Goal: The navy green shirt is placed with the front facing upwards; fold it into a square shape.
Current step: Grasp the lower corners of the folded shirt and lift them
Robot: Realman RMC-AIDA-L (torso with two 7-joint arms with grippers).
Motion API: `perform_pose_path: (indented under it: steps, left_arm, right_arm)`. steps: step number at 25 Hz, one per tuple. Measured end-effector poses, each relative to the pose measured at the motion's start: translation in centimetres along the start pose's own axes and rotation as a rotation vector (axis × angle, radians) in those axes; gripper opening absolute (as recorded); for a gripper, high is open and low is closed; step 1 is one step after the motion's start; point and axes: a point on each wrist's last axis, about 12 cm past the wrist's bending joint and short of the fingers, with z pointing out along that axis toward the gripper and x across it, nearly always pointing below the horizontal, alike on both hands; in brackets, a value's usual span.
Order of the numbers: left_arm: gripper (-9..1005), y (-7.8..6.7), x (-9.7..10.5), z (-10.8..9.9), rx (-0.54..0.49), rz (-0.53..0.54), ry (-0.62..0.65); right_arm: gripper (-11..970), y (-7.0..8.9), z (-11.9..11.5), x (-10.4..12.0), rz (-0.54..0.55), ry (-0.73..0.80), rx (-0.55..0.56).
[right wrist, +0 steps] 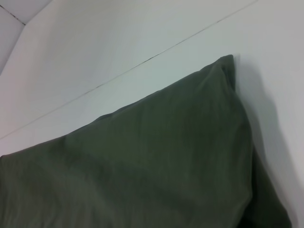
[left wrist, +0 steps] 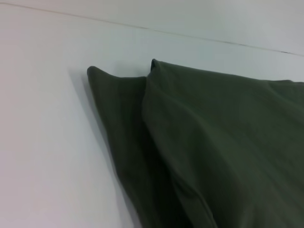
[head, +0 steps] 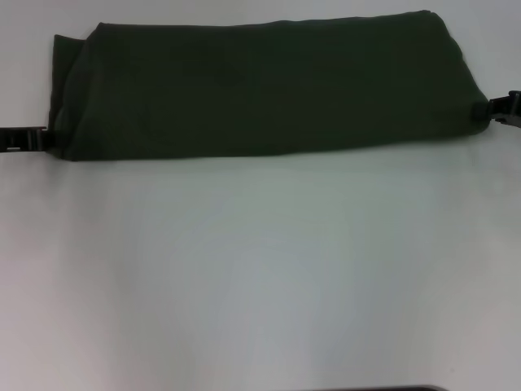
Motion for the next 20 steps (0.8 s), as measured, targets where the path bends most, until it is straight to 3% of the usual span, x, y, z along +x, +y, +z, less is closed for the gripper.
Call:
perform_pose_path:
  steps: [6,20]
  left_arm:
    - [50,0.2,0.3,-0.2,-0.004,-0.012,-0.002]
    - [3,0.7,2.5,-2.7,0.084,-0.056,-0.024]
  right_arm:
    - [11,-0.1,0.0,0.1,0.002,0.0,0.001]
    - [10,-0.1,-1.0,2.0,-0.014,0.024,-0.076]
